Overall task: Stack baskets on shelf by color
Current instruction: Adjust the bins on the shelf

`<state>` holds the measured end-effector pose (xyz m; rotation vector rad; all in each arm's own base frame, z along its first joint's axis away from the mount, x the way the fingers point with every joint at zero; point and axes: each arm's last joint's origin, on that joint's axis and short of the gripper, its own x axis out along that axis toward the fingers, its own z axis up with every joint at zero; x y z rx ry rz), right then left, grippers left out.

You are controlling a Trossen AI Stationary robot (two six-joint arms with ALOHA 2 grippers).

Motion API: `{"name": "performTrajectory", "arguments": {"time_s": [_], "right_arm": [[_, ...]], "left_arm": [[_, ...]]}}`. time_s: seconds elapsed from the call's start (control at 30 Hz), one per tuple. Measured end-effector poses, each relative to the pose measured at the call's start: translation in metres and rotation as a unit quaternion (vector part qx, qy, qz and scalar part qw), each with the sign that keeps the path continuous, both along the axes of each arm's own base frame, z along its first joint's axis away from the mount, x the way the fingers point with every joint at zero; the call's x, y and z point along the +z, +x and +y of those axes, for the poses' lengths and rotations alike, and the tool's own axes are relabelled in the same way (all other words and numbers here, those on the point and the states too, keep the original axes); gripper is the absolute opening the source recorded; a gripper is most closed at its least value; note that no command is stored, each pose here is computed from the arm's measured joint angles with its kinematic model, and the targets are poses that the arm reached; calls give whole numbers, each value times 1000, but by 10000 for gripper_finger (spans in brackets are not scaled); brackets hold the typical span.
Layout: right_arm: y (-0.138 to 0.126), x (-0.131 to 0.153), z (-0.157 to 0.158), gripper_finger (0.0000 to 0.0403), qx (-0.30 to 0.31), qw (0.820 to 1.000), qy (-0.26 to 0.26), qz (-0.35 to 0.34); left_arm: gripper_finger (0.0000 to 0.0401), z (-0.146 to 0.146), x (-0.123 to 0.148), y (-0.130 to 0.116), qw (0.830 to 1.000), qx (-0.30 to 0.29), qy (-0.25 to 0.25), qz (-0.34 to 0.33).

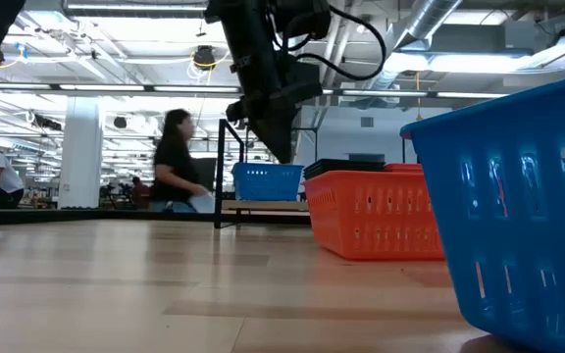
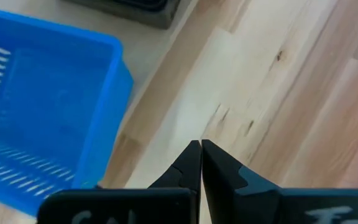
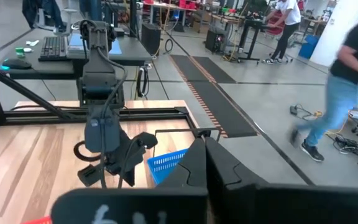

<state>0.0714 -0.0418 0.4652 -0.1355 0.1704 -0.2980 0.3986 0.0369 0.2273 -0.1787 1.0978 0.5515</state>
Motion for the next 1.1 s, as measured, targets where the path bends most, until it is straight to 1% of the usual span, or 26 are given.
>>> {"name": "performTrajectory", "arguments": {"time_s": [0.07, 0.13, 0.17, 0.23, 0.3, 0.37, 0.43, 0.5, 0.73, 0.83, 0.97, 1.1], "right_arm": [[0, 0, 0, 4, 0, 1000, 0, 0], [0, 0, 0, 4, 0, 1000, 0, 0], [0, 0, 0, 5, 0, 1000, 0, 0], [0, 0, 0, 5, 0, 1000, 0, 0], [0, 0, 0, 5, -1, 1000, 0, 0], [0, 0, 0, 5, -2, 1000, 0, 1], [0, 0, 0, 5, -6, 1000, 0, 1], [0, 0, 0, 5, -8, 1000, 0, 2], [0, -1, -1, 5, -9, 1000, 1, 4], [0, -1, 0, 5, -9, 1000, 2, 5], [0, -1, 0, 6, -9, 1000, 2, 5], [0, -1, 0, 5, -9, 1000, 2, 5]], "left_arm": [[0, 2, -6, 2, 1000, -5, -10, 8], [0, 3, -15, 3, 999, -12, -6, 30], [0, 4, -17, 5, 1000, -12, -4, 26], [0, 7, -20, 4, 999, -12, -4, 38], [0, 10, -23, 8, 1000, -12, -1, 29], [0, 12, -26, 4, 999, -8, 2, 49], [0, 16, -25, 5, 999, 0, 14, 45], [0, 20, -25, 2, 998, 8, 29, 61], [0, 31, -26, -7, 994, 19, 34, 100], [0, 33, -26, -8, 993, 26, 52, 104], [0, 34, -26, -7, 993, 28, 55, 103], [0, 35, -25, -6, 992, 33, 71, 96]]}}
